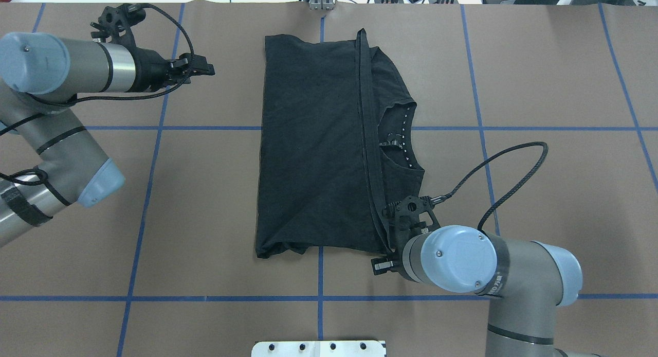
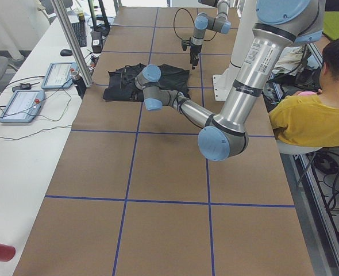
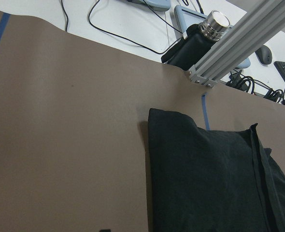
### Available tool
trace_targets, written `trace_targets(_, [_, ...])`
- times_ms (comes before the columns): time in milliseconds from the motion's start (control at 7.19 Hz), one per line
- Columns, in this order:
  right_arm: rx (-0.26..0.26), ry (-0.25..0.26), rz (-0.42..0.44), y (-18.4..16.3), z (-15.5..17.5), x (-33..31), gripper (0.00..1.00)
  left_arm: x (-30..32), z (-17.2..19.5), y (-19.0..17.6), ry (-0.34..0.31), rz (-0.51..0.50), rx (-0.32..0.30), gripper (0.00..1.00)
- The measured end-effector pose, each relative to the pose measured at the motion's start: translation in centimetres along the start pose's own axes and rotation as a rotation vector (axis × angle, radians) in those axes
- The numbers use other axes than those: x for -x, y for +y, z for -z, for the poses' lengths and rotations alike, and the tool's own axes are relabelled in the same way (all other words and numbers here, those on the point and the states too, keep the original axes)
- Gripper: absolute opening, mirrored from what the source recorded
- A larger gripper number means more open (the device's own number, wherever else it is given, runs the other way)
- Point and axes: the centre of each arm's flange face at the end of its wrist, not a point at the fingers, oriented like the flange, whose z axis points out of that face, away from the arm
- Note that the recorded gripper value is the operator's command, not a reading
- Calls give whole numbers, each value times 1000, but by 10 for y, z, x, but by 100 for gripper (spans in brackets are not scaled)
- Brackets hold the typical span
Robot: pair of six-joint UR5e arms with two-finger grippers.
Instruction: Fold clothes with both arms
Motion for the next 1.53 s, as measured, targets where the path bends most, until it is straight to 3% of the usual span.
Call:
trace_targets(556, [-20, 34, 106, -14, -11, -2, 52, 7, -3, 4, -12, 20, 6, 73])
trace_targets(695, [-19, 39, 111, -16, -15, -1, 39, 9, -3, 5, -16, 22, 7, 73])
trace_targets(973, [-18, 40, 114, -18, -18, 3, 0, 14, -3, 7, -23, 24, 8, 73])
trace_targets(1530, [-21, 34, 111, -22, -14, 3, 0, 17, -4, 8, -29, 25, 10, 73])
